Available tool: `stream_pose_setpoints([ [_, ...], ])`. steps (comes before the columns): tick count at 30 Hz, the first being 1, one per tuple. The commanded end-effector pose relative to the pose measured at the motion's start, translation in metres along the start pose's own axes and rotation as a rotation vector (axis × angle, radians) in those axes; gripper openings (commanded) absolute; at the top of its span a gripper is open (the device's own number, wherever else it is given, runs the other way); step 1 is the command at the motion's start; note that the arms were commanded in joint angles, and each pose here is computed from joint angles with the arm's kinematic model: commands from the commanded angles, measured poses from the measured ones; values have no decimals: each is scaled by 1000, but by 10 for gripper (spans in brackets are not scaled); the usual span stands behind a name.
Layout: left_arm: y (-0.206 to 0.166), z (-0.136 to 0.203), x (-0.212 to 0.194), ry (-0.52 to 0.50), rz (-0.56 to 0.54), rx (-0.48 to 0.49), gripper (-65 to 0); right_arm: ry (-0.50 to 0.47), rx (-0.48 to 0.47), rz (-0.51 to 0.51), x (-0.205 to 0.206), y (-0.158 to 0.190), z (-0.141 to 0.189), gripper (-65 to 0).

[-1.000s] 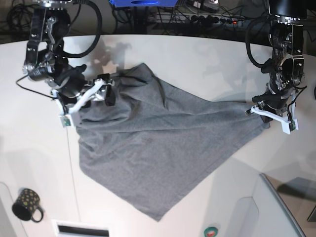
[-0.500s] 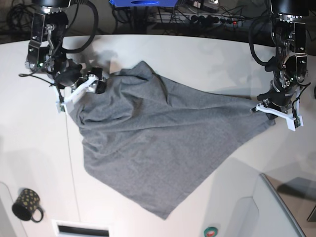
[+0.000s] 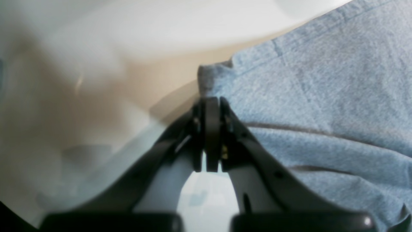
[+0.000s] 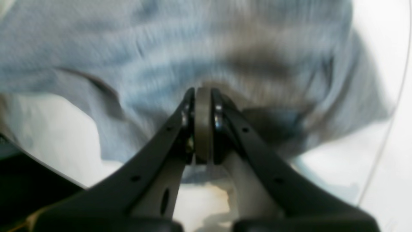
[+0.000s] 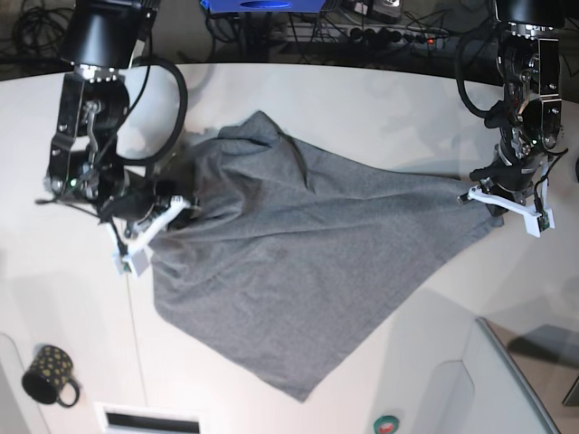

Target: Layout the t-shirt on the table in an organized manner, then fold the t-shirt properly

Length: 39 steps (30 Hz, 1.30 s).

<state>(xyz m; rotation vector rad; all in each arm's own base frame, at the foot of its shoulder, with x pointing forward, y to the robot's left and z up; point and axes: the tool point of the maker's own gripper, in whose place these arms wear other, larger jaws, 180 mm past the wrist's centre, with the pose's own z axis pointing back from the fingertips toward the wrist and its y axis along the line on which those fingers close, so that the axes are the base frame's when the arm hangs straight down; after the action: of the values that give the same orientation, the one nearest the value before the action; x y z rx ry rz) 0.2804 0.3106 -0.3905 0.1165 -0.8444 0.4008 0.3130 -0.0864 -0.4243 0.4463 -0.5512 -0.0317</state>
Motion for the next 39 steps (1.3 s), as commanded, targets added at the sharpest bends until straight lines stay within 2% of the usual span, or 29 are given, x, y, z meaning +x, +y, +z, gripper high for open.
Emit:
stream_pose_setpoints([
  [1, 3, 2, 18, -52, -12, 7, -650, -64, 0, -11, 32, 3, 3, -638],
  [3, 4, 2, 18, -53, -13, 8, -650, -41, -13, -43, 37, 1, 6, -632],
  [5, 4, 2, 19, -54, -15, 9, -650, -48, -32, -27, 37, 2, 20, -591],
  [7, 5, 2, 19, -53, -16, 11, -650, -61, -58, -10, 23, 0, 36, -485],
  [9, 6, 2, 19, -54, -18, 12, -650, -59, -76, -16, 2, -2, 45, -321],
  [11, 6, 2, 20, -55, -17, 13, -650, -59, -86, -41, -18, -8, 43, -191],
  [12, 6, 2, 20, -55, -17, 13, -650, -55, -89, -59, -29, -12, 39, -159],
  [13, 6, 2, 20, -55, -17, 13, -650, -42, -88, -78, -40, -15, 33, -156],
  [18, 5, 2, 18, -52, -12, 10, -650, 46, -80, -140, -76, -21, 14, -212],
  [22, 5, 2, 18, -52, -12, 10, -650, 81, -66, -159, -83, -21, 3, -300],
  [23, 5, 2, 18, -52, -12, 10, -650, 75, -66, -156, -80, -21, 3, -347],
  [27, 5, 2, 18, -52, -12, 10, -650, 45, -58, -134, -60, -18, 2, -650],
  [30, 5, 2, 18, -52, -12, 10, -650, 12, -49, -113, -35, -13, 3, -621],
  [33, 5, 2, 18, -52, -12, 10, -650, -22, -37, -87, 1, -7, 3, -645],
  [37, 4, 2, 17, -51, -7, 12, -650, -75, -46, -132, 54, -3, -2, -644],
  [39, 4, 2, 17, -51, -7, 12, -650, -51, -25, -131, 68, 7, -17, -644],
])
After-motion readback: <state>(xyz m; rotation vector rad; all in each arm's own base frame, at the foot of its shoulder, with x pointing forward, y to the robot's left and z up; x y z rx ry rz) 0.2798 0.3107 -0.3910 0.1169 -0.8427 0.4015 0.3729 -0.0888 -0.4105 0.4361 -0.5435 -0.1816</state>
